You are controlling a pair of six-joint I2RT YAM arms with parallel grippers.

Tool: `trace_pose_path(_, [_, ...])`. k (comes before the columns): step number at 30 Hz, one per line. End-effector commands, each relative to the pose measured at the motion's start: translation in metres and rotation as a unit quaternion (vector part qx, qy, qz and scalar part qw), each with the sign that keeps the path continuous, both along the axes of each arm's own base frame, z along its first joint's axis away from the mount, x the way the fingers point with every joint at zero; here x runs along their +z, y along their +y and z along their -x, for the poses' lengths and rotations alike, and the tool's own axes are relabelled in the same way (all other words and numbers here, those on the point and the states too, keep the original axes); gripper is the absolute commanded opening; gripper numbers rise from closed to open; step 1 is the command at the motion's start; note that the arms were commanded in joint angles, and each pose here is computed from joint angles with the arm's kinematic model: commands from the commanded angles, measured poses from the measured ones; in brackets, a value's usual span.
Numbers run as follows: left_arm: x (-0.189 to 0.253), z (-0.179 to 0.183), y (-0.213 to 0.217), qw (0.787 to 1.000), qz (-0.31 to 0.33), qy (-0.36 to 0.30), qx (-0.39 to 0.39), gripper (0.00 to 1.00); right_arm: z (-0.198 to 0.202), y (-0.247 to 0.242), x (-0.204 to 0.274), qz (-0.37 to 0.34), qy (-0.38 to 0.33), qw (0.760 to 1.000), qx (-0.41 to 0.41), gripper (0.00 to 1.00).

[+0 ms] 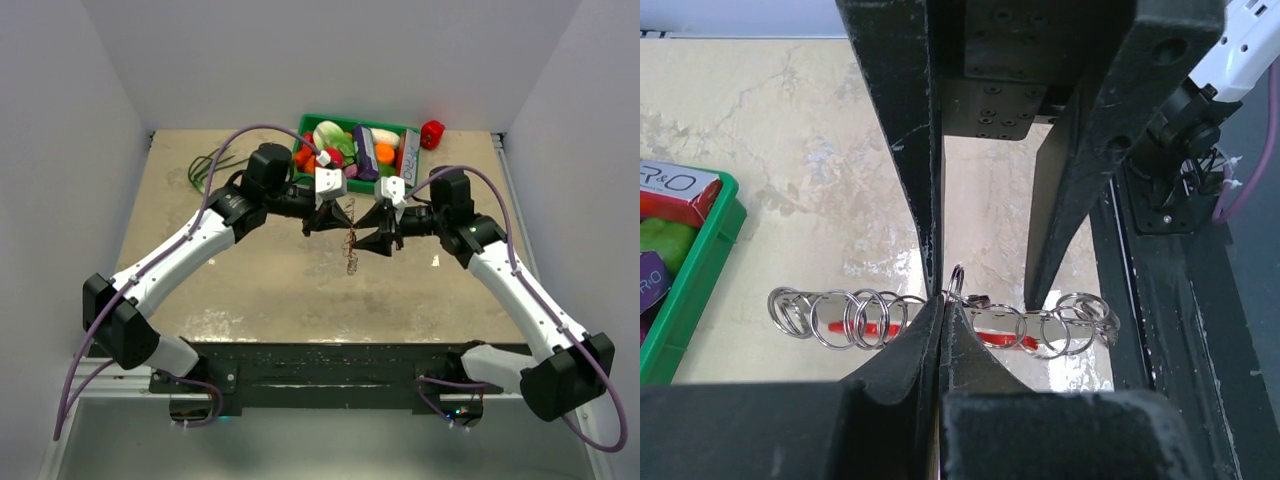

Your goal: Remove the keys from the keyring

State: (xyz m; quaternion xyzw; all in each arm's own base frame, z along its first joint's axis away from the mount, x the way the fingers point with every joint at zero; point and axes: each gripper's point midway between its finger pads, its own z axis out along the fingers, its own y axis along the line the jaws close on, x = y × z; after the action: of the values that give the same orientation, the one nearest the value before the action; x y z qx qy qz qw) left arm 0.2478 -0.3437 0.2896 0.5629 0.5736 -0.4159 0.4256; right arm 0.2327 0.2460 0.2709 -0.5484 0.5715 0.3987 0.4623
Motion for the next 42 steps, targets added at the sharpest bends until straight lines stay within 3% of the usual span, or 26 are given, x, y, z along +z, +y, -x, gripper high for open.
trace_pose_path(1, [0.028, -0.007, 0.002, 0.999, 0.028, -0.037, 0.023, 0.00, -0.001, 0.001, 0.023, -0.031, -0.029, 0.999, -0.020, 0.51])
trace_pose_path(8, [0.030, -0.008, 0.001, 0.999, 0.030, -0.035, 0.025, 0.00, -0.016, -0.001, 0.014, -0.025, -0.028, 0.998, -0.060, 0.48])
trace_pose_path(19, [0.032, -0.007, 0.002, 0.999, 0.031, -0.037, 0.023, 0.00, -0.020, 0.002, 0.001, -0.016, -0.009, 0.998, -0.056, 0.45])
trace_pose_path(22, [0.033, -0.006, 0.003, 0.998, 0.032, -0.038, 0.023, 0.00, -0.023, 0.003, -0.005, -0.010, -0.001, 0.998, -0.058, 0.40])
trace_pose_path(26, [0.033, -0.006, 0.003, 0.998, 0.032, -0.039, 0.024, 0.00, -0.024, 0.003, -0.006, -0.010, -0.005, 0.998, -0.062, 0.24])
trace_pose_path(35, [0.032, -0.006, 0.003, 0.998, 0.030, -0.042, 0.025, 0.00, -0.021, -0.002, 0.004, -0.009, -0.030, 0.997, -0.067, 0.00])
trace_pose_path(42, [0.022, -0.009, 0.006, 0.998, 0.015, -0.058, 0.027, 0.00, -0.015, -0.002, 0.019, 0.000, -0.041, 0.998, -0.044, 0.00])
